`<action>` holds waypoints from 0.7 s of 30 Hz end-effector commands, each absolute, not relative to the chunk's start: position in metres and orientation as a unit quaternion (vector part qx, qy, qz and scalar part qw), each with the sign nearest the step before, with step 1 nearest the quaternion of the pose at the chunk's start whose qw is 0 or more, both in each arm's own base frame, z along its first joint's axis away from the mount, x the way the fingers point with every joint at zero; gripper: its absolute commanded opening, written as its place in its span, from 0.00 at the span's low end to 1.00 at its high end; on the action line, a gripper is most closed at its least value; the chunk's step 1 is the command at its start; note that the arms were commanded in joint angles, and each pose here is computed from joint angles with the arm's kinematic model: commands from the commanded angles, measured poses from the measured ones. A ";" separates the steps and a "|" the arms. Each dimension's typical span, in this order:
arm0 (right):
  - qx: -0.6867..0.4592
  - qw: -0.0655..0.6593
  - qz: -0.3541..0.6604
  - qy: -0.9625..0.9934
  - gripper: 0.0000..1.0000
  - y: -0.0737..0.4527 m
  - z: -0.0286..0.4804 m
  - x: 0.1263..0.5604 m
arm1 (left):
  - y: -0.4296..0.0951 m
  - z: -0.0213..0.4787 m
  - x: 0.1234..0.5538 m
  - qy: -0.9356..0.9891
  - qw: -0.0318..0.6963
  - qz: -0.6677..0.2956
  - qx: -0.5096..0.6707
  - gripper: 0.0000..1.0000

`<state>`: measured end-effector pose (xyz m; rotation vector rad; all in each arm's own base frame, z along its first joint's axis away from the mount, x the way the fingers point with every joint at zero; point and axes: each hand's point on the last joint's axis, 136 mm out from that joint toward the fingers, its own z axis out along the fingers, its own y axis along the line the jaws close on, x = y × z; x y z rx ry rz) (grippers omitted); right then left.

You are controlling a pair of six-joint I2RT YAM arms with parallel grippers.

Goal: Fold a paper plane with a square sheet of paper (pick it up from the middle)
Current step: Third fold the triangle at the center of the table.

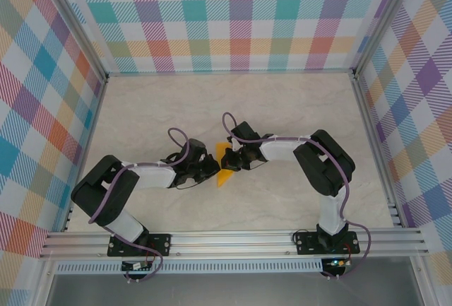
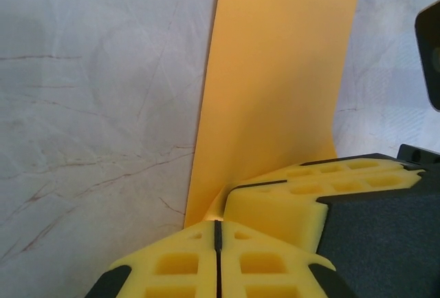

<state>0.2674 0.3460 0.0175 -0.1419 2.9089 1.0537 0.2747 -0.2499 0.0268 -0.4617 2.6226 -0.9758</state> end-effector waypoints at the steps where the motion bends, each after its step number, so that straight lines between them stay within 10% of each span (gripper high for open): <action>1: -0.031 0.007 0.320 0.947 0.00 0.334 0.006 0.261 | -0.242 0.021 0.283 0.921 0.163 -0.314 -0.163 0.06; 21: -0.041 0.055 0.382 0.922 0.00 0.329 0.060 0.252 | -0.223 -0.004 0.266 0.946 0.131 -0.249 -0.159 0.03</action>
